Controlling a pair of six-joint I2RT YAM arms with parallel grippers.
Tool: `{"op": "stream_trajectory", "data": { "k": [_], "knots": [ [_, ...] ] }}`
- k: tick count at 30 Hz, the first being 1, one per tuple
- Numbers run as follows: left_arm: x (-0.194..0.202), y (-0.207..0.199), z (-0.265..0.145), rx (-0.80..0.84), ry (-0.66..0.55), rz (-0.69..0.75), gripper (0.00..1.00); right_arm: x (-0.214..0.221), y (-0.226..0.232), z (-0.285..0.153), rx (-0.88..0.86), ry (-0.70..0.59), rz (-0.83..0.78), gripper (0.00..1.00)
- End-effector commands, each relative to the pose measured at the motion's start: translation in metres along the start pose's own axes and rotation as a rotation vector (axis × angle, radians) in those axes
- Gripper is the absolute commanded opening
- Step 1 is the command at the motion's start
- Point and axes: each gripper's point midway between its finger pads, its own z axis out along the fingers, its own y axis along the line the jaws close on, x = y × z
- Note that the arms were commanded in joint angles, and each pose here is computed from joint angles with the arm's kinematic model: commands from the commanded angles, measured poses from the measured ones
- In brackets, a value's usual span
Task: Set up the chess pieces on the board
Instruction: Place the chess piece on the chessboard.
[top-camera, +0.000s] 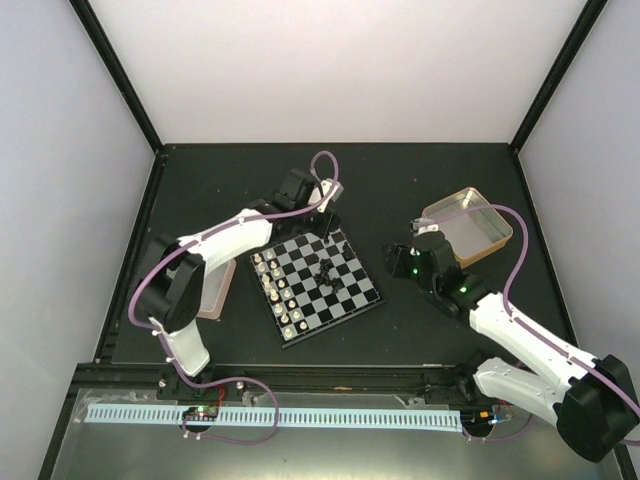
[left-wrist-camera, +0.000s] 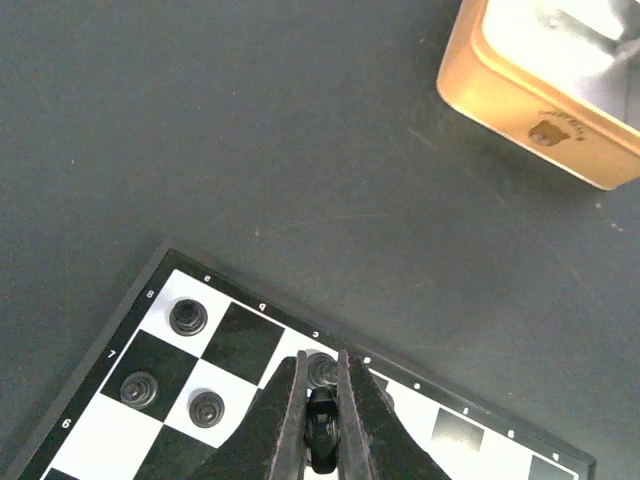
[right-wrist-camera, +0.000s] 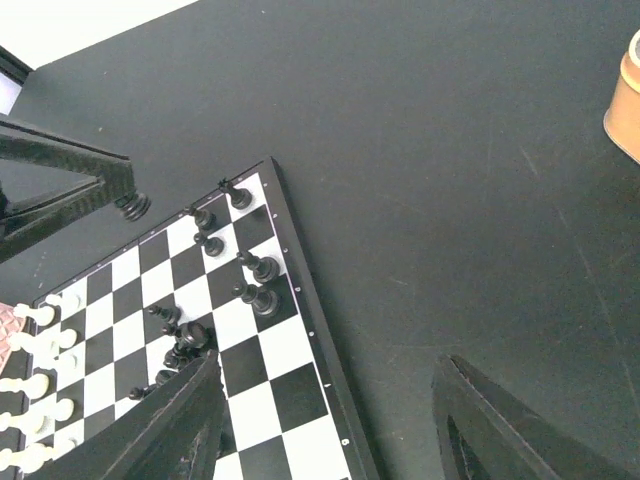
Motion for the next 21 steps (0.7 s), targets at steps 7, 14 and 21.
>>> {"op": "stream_trajectory", "data": {
  "k": [7, 14, 21],
  "knots": [
    [0.012, 0.017, 0.042, -0.07, 0.092, -0.016, 0.04, 0.007, -0.006, 0.003, 0.0, 0.014, 0.015, 0.58],
    [0.02, 0.022, 0.064, -0.085, 0.127, -0.034, 0.03, 0.012, -0.007, 0.008, -0.001, 0.035, 0.016, 0.58],
    [0.029, 0.038, 0.078, -0.158, 0.185, -0.029, 0.04, 0.012, -0.008, 0.009, 0.007, 0.036, 0.015, 0.58]
  ]
}}
